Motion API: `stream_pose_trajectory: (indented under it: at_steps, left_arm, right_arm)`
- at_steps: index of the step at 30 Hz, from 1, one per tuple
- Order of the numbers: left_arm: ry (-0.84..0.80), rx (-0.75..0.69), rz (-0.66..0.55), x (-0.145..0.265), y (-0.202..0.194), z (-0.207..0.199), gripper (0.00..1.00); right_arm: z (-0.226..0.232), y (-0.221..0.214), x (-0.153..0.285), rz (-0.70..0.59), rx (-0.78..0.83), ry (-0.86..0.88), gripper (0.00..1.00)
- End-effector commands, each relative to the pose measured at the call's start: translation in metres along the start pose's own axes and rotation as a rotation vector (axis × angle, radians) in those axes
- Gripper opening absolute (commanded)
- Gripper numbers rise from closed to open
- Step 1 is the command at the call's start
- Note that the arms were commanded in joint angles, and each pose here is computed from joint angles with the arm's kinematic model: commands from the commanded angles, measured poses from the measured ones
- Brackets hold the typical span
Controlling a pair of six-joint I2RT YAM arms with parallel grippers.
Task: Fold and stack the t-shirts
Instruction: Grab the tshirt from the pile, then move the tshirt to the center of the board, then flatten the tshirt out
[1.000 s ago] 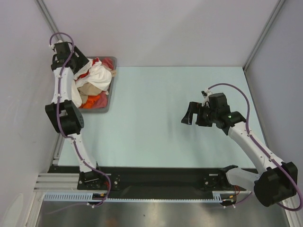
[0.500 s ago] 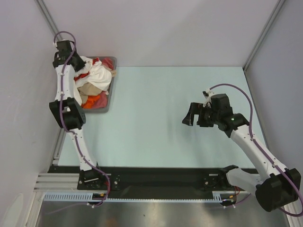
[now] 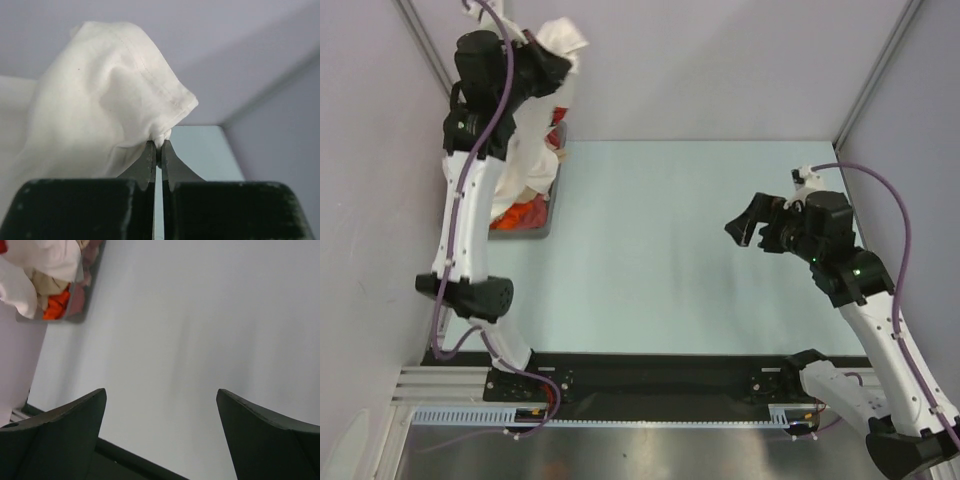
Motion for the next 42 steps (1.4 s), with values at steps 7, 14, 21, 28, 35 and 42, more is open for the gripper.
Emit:
stream_pose_trajectory:
  at_steps: [7,14,21,28,35,42]
  left_arm:
    - [-0.503,-0.072,0.204,0.054,-0.088,-0.145,0.68]
    - [-0.411,-0.107,0.433,0.070,-0.183,-0.124,1.00]
    - [-0.198,-0.122,0.490,0.110,-0.241,-0.077,1.00]
    - [-0.020,-0.105,0.490,0.110,-0.258,-0.026,1.00]
    - [0.055,-0.086,0.535,0.031,-0.256,0.010,0.99]
    - [0.149,-0.033,0.643,-0.068,-0.280,0.017,0.99]
  right_arm:
    - [0.009,0.032,0.065,-0.270,-0.106,-0.138,1.00]
    - [-0.004,0.014,0.085,-0.295,-0.149,-0.187,1.00]
    - [-0.024,-0.022,0.047,-0.053,-0.235,-0.220,0.98]
    - [-0.041,-0.045,-0.004,0.094,-0.305,-0.260,0.98]
    - [-0.046,-0.050,-0.026,0.129,-0.283,-0.291,0.98]
    - [-0.054,-0.056,-0.039,0.158,-0.254,-0.302,1.00]
Point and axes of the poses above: each gripper's point midway between its finger pads, its own x axis back along the fingers, its own z axis along the line the jaws close on, y = z × x, the point moved 9 cm from there along x, back along the fingers, and after that the axes turned 13 degrees about -x, right-handed, at the moved point
